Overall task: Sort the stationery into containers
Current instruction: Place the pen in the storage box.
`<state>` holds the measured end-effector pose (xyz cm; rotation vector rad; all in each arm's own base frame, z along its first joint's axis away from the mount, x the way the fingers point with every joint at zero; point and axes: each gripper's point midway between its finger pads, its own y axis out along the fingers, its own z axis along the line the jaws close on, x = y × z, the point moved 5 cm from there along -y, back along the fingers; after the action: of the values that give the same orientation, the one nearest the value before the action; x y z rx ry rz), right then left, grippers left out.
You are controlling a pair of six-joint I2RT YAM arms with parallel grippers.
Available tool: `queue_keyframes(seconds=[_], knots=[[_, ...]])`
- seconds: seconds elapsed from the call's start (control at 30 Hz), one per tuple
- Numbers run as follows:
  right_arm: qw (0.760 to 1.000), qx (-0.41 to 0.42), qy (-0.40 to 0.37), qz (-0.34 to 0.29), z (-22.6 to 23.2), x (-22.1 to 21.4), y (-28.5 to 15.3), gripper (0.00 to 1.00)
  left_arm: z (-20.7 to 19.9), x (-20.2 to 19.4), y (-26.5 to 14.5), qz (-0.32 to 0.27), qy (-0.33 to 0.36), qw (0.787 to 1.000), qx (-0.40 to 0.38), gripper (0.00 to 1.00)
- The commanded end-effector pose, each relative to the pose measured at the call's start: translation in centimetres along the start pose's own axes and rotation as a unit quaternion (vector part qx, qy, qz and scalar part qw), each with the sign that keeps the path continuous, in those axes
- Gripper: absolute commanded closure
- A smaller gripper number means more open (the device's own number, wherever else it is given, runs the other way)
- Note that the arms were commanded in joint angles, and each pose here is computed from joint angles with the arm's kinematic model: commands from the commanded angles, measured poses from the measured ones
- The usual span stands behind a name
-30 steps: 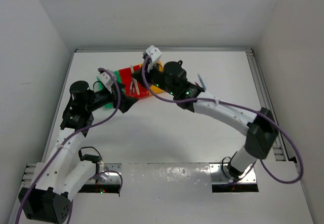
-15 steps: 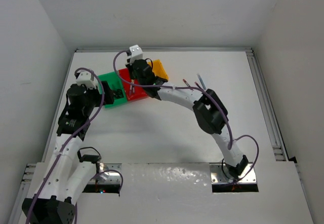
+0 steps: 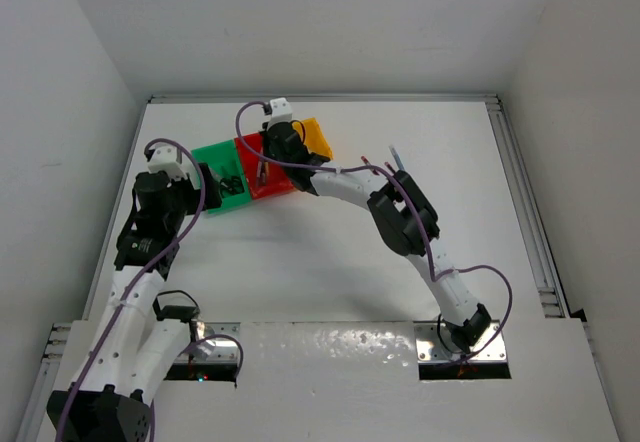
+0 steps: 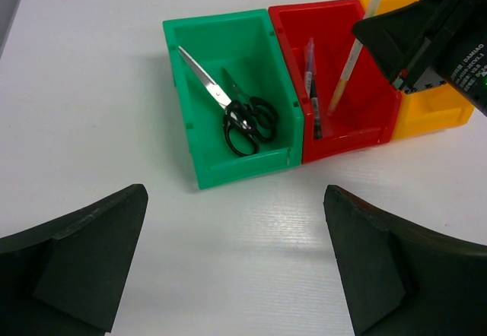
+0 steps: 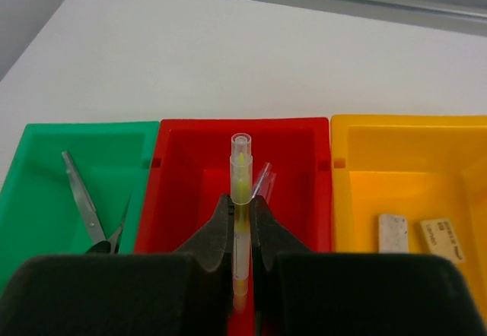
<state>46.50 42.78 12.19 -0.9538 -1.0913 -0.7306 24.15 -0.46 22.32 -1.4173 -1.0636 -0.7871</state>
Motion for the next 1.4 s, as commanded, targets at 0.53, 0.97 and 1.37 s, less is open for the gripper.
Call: queue_keyframes(seconds=[0.53, 0.97, 1.37], knots=[[0.996, -0.028, 0.057, 0.067, 0.2, -2.1, 1.0, 1.0, 0.2, 0.2, 0.4, -0.023, -0.002, 1.0, -0.002, 0.01], [0.991, -0.045, 0.106, 0.071, -1.3, -3.2, 1.9, 0.79, 0.3, 0.3, 0.4, -0.028, 0.001, 1.0, 0.0, 0.01], [0.995, 0.027, 0.091, 0.001, 0.1, 5.5, -4.0, 0.53, 0.1, 0.9, 0.8, -0.032, 0.007, 0.999, -0.004, 0.01]])
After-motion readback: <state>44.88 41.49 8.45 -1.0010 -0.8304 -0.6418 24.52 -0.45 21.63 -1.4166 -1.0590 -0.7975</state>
